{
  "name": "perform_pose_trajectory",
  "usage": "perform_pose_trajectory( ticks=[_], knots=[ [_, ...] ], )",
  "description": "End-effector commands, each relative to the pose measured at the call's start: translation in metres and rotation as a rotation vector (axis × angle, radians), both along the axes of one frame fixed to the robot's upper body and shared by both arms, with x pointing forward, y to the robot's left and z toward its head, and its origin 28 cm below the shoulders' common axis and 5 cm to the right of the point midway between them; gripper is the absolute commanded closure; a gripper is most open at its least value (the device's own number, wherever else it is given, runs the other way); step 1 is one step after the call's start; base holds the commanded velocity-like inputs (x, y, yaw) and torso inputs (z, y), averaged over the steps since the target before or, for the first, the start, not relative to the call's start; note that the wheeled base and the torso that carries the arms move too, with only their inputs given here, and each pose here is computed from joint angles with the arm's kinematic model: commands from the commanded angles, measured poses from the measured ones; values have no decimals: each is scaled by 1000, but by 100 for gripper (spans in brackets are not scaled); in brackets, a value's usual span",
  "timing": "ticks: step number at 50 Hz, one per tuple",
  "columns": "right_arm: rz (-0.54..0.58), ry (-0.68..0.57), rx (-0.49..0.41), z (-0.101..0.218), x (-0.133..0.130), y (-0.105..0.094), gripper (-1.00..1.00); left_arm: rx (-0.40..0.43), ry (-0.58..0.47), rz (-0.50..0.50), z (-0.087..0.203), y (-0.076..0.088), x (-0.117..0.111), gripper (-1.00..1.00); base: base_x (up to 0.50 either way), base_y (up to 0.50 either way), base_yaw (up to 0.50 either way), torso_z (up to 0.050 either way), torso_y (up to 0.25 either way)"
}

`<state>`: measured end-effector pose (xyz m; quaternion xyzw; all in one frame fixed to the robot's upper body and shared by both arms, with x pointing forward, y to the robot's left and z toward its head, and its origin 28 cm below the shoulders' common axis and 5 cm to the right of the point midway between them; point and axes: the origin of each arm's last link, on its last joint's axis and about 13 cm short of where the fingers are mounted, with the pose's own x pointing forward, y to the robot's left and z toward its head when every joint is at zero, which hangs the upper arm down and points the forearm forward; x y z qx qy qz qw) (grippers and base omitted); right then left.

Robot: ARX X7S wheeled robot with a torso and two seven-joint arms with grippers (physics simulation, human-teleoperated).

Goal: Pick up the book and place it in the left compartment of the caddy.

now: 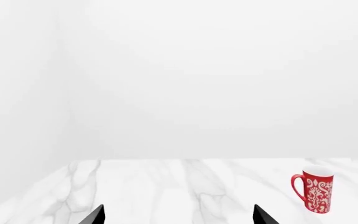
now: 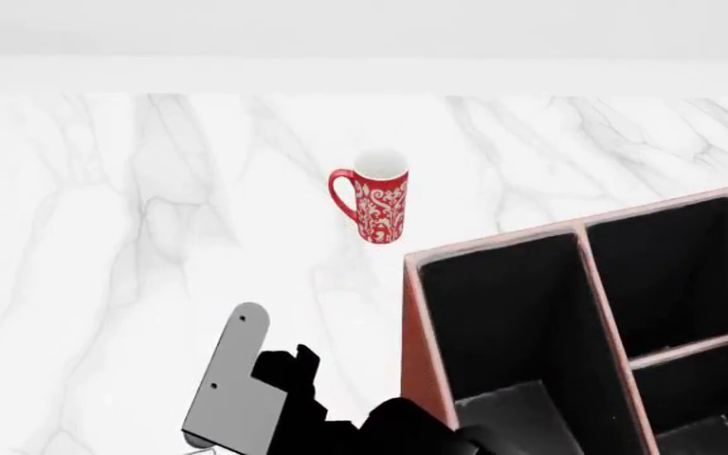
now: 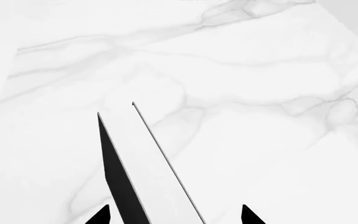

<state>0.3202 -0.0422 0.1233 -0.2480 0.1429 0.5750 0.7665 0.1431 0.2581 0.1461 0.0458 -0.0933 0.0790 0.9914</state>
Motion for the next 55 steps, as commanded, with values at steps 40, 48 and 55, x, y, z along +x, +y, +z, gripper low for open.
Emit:
perform_pose_trajectory(
  ticks=[40,48,55],
  knots=[
    [-4,58,5,-33,4,4,-100,7,-9,-11,2,-3,-3,-100,0,0,0,0,0],
    [-5,48,11,-32,4,5,-100,8,-9,-12,2,-3,-3,-100,0,0,0,0,0],
    [-13,41,7,-33,7,4,-100,9,-11,-14,2,-3,-4,-100,0,0,0,0,0]
  ],
)
